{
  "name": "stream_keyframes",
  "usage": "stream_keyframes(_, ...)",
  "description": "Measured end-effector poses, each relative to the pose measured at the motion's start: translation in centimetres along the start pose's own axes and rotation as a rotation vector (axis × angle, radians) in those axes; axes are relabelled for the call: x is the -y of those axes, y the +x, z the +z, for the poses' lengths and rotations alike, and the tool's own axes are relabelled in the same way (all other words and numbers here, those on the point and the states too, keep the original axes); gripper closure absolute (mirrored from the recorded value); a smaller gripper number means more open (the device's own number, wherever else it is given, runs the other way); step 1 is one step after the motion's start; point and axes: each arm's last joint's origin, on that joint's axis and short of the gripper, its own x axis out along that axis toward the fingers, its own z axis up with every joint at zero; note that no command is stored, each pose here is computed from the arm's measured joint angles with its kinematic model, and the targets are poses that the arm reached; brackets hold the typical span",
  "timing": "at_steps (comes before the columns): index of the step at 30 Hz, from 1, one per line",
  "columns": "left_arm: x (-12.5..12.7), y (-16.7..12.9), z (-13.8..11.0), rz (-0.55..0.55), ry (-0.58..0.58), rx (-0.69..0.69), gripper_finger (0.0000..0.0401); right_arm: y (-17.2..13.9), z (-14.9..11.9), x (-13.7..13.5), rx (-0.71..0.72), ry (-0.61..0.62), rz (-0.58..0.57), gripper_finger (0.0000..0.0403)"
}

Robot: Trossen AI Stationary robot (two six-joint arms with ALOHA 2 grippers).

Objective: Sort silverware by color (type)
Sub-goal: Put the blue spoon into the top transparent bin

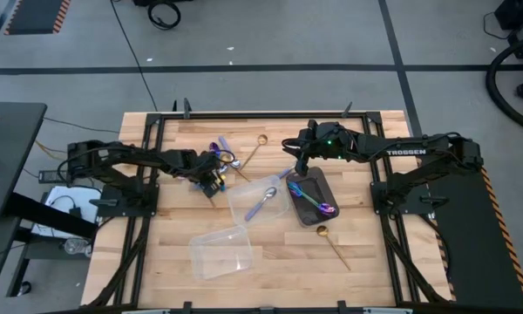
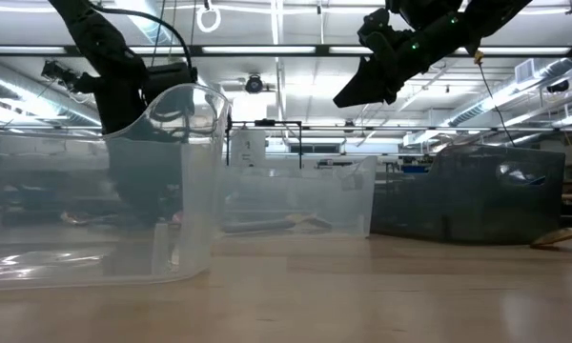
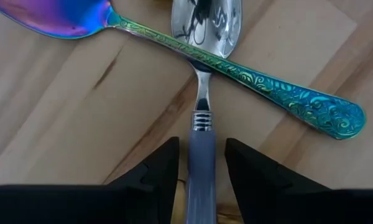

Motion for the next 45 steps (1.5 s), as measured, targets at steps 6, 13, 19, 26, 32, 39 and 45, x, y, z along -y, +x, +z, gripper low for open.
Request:
stream_keyframes(6, 0.0, 0.3, -0.1, 0.007, 0.0, -0.016, 0.026, 0.0, 0.0, 0.0, -0.001, -0.001, 0.0, 0.0296)
stream_keyframes(13, 0.0, 0.3, -0.2, 0.005, 0.005, -0.027, 0.032, 0.0, 0.0, 0.0, -0.002, -0.001, 0.0, 0.0296)
stream_keyframes(19, 0.0, 0.4, -0.3, 0.009, 0.003, -0.029, 0.0344, 0.0, 0.0, 0.0, -0.002, -0.001, 0.0, 0.0296)
stream_keyframes(26, 0.0, -1.3, -0.6, 0.041, 0.001, 0.039, 0.0344, 0.0, -0.2, 0.0, -0.025, -0.007, 0.011, 0.0296)
stream_keyframes(32, -0.3, -3.1, -0.3, 0.029, -0.034, 0.119, 0.0344, 0.0, -0.2, -0.1, -0.016, -0.023, 0.012, 0.0296)
stream_keyframes(39, -0.4, -4.3, -0.1, 0.001, -0.054, 0.187, 0.0344, 0.0, -0.1, -0.1, -0.015, -0.022, 0.017, 0.0296)
stream_keyframes(45, -0.2, -4.4, -0.1, -0.065, -0.058, 0.171, 0.0344, 0.0, -0.1, -0.1, -0.012, -0.021, 0.018, 0.0296)
